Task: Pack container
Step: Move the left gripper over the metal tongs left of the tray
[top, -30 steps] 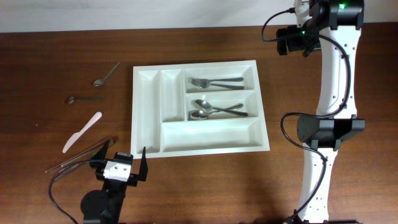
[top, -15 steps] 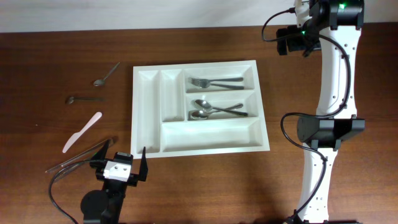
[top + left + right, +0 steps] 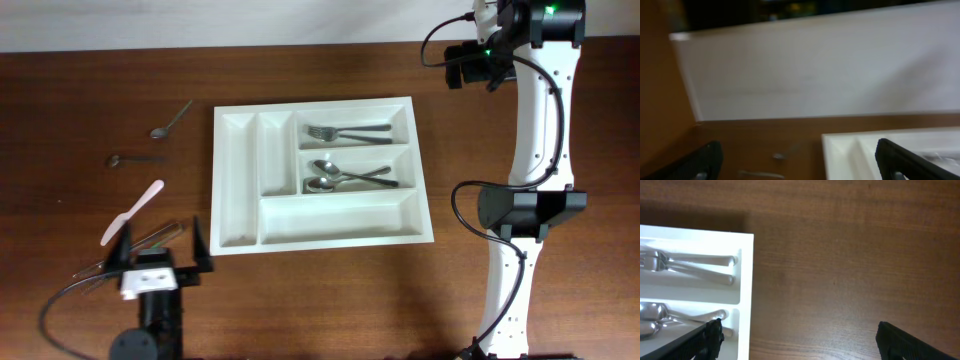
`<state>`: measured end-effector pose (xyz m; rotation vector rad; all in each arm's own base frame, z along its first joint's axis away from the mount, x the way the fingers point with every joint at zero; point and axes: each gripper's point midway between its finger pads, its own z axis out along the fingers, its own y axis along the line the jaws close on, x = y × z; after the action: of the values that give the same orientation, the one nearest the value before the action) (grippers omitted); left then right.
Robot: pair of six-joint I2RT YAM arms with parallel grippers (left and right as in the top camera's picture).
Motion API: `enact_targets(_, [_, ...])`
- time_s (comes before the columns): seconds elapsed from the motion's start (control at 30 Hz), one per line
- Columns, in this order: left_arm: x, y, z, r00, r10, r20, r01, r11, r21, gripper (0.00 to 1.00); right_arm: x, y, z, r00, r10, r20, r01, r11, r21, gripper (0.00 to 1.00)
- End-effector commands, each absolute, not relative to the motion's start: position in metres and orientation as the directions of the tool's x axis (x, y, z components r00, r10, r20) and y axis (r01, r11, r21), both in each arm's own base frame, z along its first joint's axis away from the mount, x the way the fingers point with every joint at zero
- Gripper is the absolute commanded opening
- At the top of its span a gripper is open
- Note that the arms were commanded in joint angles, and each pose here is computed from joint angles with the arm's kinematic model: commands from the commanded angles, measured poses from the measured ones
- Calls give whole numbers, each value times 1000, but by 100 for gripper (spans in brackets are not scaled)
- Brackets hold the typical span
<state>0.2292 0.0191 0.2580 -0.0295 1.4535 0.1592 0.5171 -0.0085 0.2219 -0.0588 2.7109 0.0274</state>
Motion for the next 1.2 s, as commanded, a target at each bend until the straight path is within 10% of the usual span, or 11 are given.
enact_targets(0.0, [215,54,300,107,55,-993,-325,946,18,99,513,-5,240,-893,-35,-449,-49,999,19,99])
enact_targets(0.17, [224,61,330,-19,56,-998,-358,932,59,99,513,-5,240,-893,-35,-449,-49,999,19,99])
enact_targets(0.6, [246,-39,325,-184,-14,-983,212,976,-54,99,513,-5,240,-893,-35,-449,-49,999,19,99])
enact_targets(0.87, [231,79,289,-73,-465,-882,-561,751,-350,99,513,-5,240,-893,-35,-449,-49,999,19,99])
enact_targets(1.17, [258,85,237,-262,-453,-852,-652,734,-190,99,513,-5,240,-893,-35,-449,-49,999,19,99])
